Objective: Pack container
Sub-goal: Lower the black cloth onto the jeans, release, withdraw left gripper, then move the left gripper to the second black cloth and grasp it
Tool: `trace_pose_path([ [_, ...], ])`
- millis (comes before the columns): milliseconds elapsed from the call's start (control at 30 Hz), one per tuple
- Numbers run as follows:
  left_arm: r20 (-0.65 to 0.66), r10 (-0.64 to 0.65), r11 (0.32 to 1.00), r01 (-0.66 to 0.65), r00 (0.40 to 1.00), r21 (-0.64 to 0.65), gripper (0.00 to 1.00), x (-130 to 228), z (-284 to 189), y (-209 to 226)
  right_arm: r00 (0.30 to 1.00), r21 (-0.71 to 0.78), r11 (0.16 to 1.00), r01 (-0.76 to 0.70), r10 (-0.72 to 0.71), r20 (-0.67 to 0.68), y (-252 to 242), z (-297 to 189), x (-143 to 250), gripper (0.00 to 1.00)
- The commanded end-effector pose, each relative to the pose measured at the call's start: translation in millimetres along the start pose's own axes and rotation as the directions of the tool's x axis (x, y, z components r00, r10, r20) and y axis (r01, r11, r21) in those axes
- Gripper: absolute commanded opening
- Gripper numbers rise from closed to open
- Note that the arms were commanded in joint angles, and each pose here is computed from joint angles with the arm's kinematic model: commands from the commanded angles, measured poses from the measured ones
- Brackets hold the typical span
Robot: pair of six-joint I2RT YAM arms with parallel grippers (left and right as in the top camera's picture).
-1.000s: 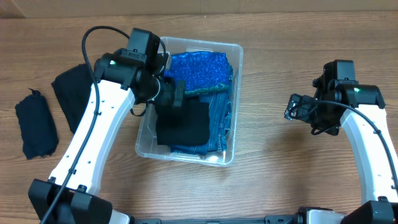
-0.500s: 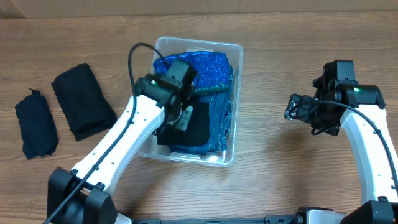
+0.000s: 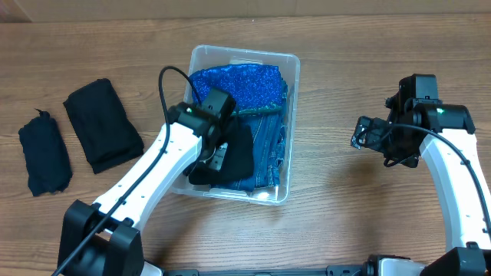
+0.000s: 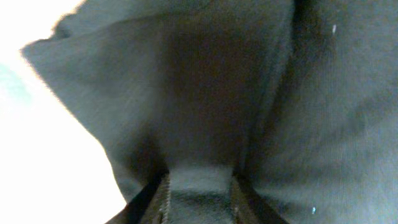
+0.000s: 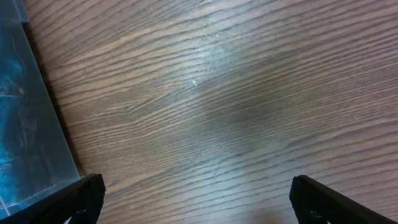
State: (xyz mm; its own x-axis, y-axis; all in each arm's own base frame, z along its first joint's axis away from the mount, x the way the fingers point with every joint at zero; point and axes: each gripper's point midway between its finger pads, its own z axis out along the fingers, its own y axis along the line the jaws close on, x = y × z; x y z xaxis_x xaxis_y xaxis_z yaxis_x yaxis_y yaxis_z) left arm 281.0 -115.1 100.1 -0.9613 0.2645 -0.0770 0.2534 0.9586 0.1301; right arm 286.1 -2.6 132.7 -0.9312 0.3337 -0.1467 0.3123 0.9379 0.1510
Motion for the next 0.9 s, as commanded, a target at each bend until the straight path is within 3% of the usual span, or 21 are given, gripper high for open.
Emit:
trace_pose_path([
  [0, 0.180, -0.040, 0.999, 0.038, 0.983, 0.013, 0.43, -35.0, -65.9, 9.7, 1.000, 0.008, 1.000, -0.004, 0.004, 0.009, -2.2, -0.9, -1.4, 1.00],
  [100, 0.306, -0.095, 0.995, 0.093, 0.947, 0.019, 0.61, -44.2, -120.3, 31.5, 1.000, 0.008, 1.000, 0.006, -0.006, 0.009, -2.1, -0.9, -1.4, 1.00],
  [167, 0.381, -0.166, 0.986, 0.166, 0.910, 0.033, 0.93, -41.4, -149.6, 57.7, 1.000, 0.008, 1.000, 0.006, -0.006, 0.009, -2.1, -0.9, -1.4, 1.00],
  [200, 0.394, -0.189, 0.981, 0.191, 0.899, 0.035, 1.00, -39.1, -154.3, 66.4, 1.000, 0.008, 1.000, 0.006, -0.006, 0.009, -2.1, -0.9, -1.4, 1.00],
  [267, 0.400, -0.267, 0.960, 0.277, 0.877, 0.033, 1.00, -28.4, -159.1, 95.8, 1.000, 0.008, 1.000, 0.006, -0.006, 0.009, -2.0, -0.9, -1.5, 1.00],
  [333, 0.363, -0.335, 0.939, 0.341, 0.869, 0.050, 0.87, -18.1, -153.5, 114.8, 1.000, 0.008, 1.000, 0.006, -0.006, 0.009, -2.0, -0.9, -1.6, 1.00],
  [400, 0.288, -0.402, 0.915, 0.388, 0.869, 0.106, 0.65, -7.3, -139.5, 122.8, 1.000, 0.007, 1.000, 0.006, -0.006, 0.010, -2.0, -0.9, -1.7, 1.00],
  [433, 0.258, -0.418, 0.908, 0.400, 0.871, 0.124, 0.59, -3.9, -133.1, 123.1, 1.000, 0.007, 1.000, 0.006, -0.006, 0.010, -2.0, -0.9, -1.7, 1.00],
  [600, 0.068, -0.457, 0.883, 0.444, 0.887, 0.149, 0.51, 18.3, -77.8, 115.1, 1.000, 0.008, 1.000, 0.006, -0.006, 0.009, -2.0, -0.9, -1.5, 1.00],
  [867, -0.176, -0.419, 0.857, 0.453, 0.890, 0.247, 0.27, 41.0, -8.7, 71.0, 1.000, 0.008, 1.000, 0.006, -0.006, 0.009, -2.0, -0.9, -1.5, 1.00],
])
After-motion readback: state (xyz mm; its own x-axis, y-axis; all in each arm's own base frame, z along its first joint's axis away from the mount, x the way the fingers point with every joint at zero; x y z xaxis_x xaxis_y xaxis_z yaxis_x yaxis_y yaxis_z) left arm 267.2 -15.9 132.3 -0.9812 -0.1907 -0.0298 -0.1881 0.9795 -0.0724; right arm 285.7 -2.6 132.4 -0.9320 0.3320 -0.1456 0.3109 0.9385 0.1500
